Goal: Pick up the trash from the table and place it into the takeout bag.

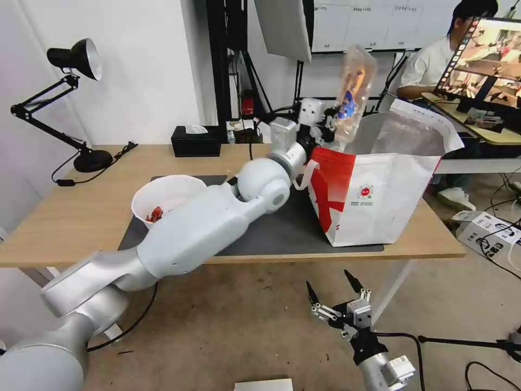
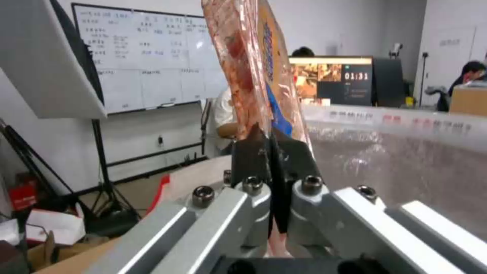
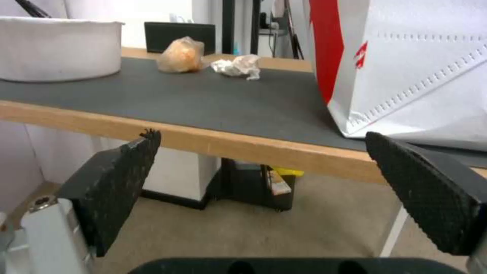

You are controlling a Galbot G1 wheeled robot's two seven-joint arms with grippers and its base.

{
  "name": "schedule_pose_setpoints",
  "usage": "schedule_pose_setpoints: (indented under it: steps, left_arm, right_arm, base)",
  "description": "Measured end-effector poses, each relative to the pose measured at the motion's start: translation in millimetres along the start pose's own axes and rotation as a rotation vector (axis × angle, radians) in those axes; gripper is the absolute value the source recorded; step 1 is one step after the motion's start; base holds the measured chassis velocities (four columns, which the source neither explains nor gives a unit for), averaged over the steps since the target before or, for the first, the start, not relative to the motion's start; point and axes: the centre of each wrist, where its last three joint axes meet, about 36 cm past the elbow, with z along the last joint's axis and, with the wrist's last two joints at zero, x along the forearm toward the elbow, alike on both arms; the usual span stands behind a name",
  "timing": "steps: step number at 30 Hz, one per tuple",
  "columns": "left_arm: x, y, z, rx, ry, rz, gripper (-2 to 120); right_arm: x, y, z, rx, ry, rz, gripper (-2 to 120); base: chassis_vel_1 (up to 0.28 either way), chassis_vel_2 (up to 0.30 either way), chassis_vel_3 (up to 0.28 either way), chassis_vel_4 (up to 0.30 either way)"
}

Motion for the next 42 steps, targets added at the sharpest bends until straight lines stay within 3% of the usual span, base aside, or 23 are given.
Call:
schedule_pose_setpoints:
  steps: [6, 15, 27, 34, 40, 42]
  left_arm:
    - [-1, -2.1, 11.6, -0.048, 0.012, 0.009, 0]
    - [7, -5.6, 12.9, -0.022, 0.012, 0.05, 0]
    - [13, -10.0, 15.5, -0.02, 0.023, 0.071, 41]
    - [19, -10.1, 8.2, -0.008, 0.014, 0.079, 65]
    - [38, 5.6, -4.0, 0.003, -0.015, 0.039, 92]
    - [45, 10.6, -6.5, 0.01, -0.023, 0.024, 95]
  right_arm:
    - [-1, 0, 2, 0.0, 0.0, -0.001, 100]
    - [-3, 1, 5, -0.003, 0.003, -0.003, 100]
    - [-4, 0, 5, -0.002, 0.001, -0.005, 100]
    - [-4, 1, 3, -0.003, -0.001, -0.005, 100]
    - [-3, 1, 0, -0.003, -0.009, -0.005, 100]
    - [-3, 1, -2, -0.003, -0.012, -0.004, 100]
  base:
    - [0.0, 0.0, 0.0, 0.0]
    - [0.0, 0.0, 0.0, 0.0]
    - [0.0, 0.0, 0.0, 0.0]
    - [0.0, 0.0, 0.0, 0.0]
    - [0.0, 0.0, 0.0, 0.0]
    - [0.0, 0.0, 0.0, 0.0]
